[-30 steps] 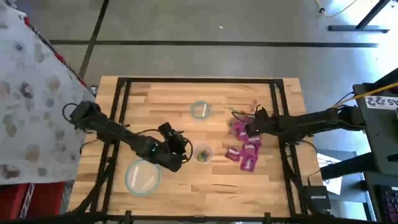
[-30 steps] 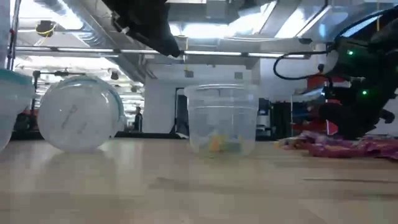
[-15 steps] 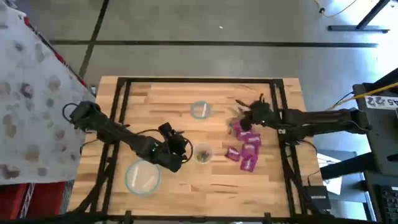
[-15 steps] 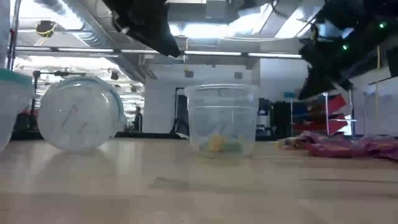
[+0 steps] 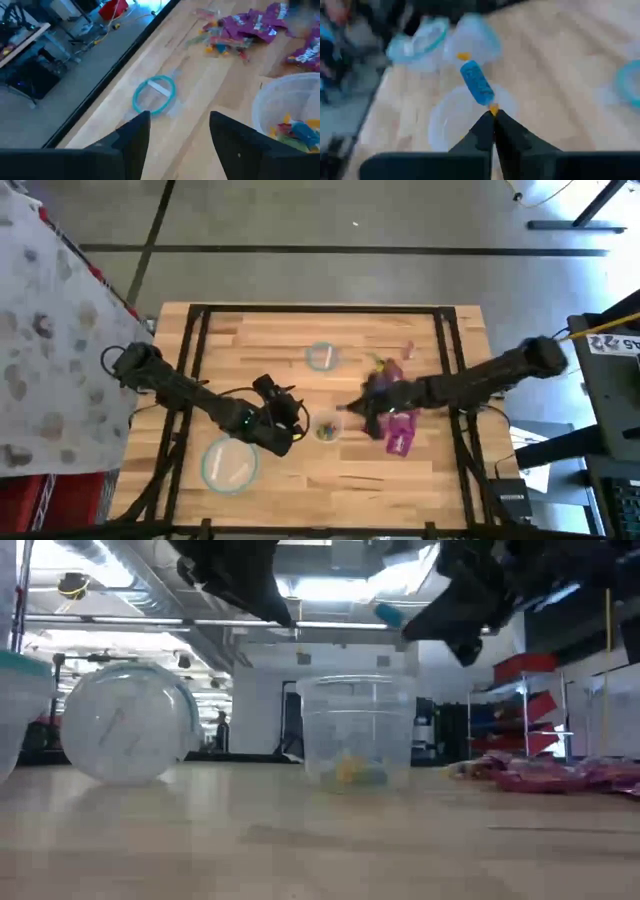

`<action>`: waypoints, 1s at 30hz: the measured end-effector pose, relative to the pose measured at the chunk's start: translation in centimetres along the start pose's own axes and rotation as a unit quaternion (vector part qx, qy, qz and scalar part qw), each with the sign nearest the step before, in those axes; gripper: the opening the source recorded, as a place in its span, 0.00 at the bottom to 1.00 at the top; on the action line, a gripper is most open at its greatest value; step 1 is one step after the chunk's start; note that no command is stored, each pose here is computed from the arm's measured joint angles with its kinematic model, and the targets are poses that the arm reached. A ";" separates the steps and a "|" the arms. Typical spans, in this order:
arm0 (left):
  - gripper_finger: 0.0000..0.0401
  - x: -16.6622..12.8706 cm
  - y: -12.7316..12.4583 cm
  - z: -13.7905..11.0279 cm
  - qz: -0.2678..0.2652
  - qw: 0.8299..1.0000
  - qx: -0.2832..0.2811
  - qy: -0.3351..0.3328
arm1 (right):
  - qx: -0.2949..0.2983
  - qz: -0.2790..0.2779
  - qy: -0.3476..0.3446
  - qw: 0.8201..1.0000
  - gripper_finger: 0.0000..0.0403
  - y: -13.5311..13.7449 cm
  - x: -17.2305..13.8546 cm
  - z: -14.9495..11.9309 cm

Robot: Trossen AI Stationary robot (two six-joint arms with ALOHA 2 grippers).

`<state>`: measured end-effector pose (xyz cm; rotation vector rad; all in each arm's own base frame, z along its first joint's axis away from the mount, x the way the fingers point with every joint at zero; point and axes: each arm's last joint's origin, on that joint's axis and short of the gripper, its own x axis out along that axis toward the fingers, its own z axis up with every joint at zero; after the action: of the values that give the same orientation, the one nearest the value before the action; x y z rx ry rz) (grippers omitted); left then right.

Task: Sort candy
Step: Put the blue candy into the top small transparent bin, then put the orange candy into the top small transparent bin

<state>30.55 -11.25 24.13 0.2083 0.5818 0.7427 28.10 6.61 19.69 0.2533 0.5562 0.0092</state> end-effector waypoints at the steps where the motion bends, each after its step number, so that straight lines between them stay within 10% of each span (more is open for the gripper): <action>1: 0.47 0.0 0.0 0.0 0.000 1.000 0.000 0.000 | -0.015 -0.002 0.021 1.000 0.00 0.4 0.7 0.3; 8: 0.47 -0.2 -0.1 -0.1 -0.003 1.000 -0.002 0.000 | -0.065 -0.049 0.127 0.989 0.03 1.2 2.4 1.9; 17: 0.47 -0.2 -0.1 -0.1 -0.005 1.000 0.006 0.002 | -0.096 -0.061 0.084 0.990 0.38 1.6 0.5 4.0; 22: 0.47 -0.2 -0.1 -0.2 -0.005 1.000 0.007 0.003 | -0.075 -0.161 0.092 0.980 0.49 0.6 -3.4 4.5; 30: 0.47 -0.2 -0.1 -0.1 -0.005 1.000 0.005 0.003 | 0.043 -0.304 0.105 0.946 0.46 -3.3 -7.0 -1.3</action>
<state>30.44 -11.41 24.08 0.2123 0.5909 0.7321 21.26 3.18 21.54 0.1570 0.8300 -0.5946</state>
